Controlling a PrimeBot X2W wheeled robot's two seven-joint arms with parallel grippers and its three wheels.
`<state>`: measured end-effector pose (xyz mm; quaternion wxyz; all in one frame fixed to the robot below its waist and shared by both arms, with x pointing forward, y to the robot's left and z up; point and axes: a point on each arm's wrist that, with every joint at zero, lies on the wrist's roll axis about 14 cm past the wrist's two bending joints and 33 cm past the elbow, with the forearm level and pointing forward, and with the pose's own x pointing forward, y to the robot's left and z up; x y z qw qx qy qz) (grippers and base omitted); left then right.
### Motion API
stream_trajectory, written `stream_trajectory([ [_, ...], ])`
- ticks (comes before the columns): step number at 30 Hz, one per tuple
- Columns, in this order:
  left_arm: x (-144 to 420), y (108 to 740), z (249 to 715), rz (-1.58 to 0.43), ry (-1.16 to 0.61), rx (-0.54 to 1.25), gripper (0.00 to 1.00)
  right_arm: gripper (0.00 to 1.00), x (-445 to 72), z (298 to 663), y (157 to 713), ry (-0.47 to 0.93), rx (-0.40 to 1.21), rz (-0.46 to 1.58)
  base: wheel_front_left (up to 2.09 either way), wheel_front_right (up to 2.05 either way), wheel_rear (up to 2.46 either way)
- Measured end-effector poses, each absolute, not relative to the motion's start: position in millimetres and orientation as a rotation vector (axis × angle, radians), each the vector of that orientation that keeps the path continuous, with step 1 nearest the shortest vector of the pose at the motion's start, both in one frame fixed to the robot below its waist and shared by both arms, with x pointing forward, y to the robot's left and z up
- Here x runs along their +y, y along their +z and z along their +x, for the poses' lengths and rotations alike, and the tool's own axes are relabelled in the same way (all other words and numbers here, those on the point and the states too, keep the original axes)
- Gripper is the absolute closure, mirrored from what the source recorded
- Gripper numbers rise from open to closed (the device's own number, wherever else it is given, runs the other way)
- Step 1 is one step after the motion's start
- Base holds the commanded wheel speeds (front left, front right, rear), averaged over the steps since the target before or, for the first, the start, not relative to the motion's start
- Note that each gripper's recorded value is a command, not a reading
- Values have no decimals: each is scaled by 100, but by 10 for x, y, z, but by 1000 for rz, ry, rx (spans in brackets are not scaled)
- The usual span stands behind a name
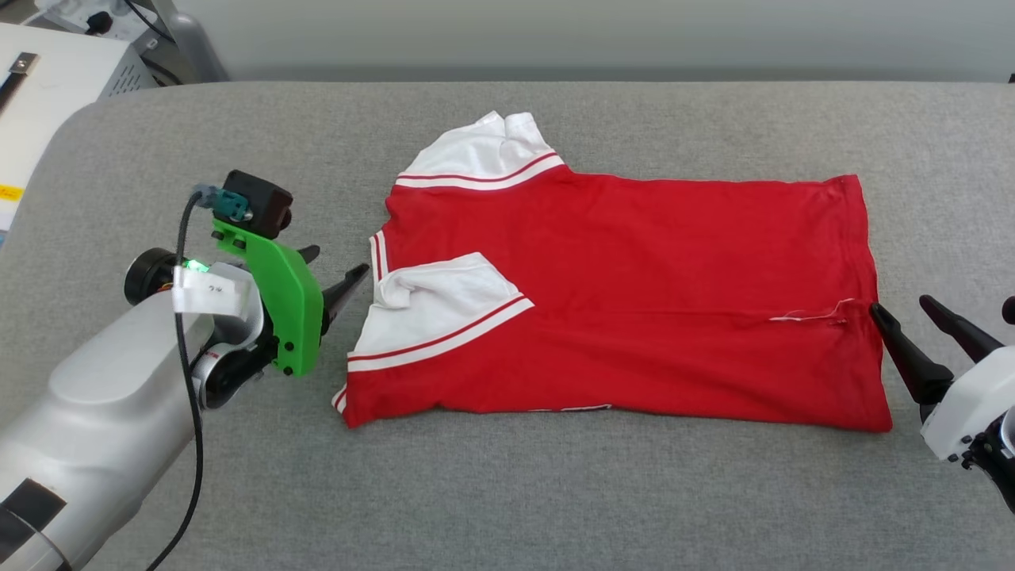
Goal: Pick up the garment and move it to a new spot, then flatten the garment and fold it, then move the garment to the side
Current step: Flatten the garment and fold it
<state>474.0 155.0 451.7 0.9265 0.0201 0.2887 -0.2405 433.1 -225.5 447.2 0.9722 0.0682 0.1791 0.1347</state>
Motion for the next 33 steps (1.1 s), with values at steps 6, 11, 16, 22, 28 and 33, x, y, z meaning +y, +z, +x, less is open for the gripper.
stream_trajectory([
  [6, 1569, 4504, 4459, 121, -536, 794, 0, 0, -2192, 4325, 4632, 291, 322, 131, 0, 0, 0],
  [11, 1576, 4372, 4243, 168, -555, 941, 0, 0, -2120, 4311, 4689, 302, 314, 149, 0, 0, 0],
  [16, 1571, 4196, 4139, 198, -562, 1037, 0, 0, -2073, 4293, 4679, 303, 324, 169, 0, 0, 0],
  [22, 1580, 3875, 4020, 177, -548, 1130, 0, 0, -2052, 4283, 4606, 303, 345, 153, 0, 0, 0],
  [28, 1571, 3665, 3948, 175, -548, 1191, 0, 0, -2069, 4260, 4514, 292, 372, 152, 0, 0, 0],
  [33, 1551, 3618, 3936, 170, -554, 1194, 100, 0, -2058, 4242, 4482, 291, 383, 153, 0, 0, 0],
])
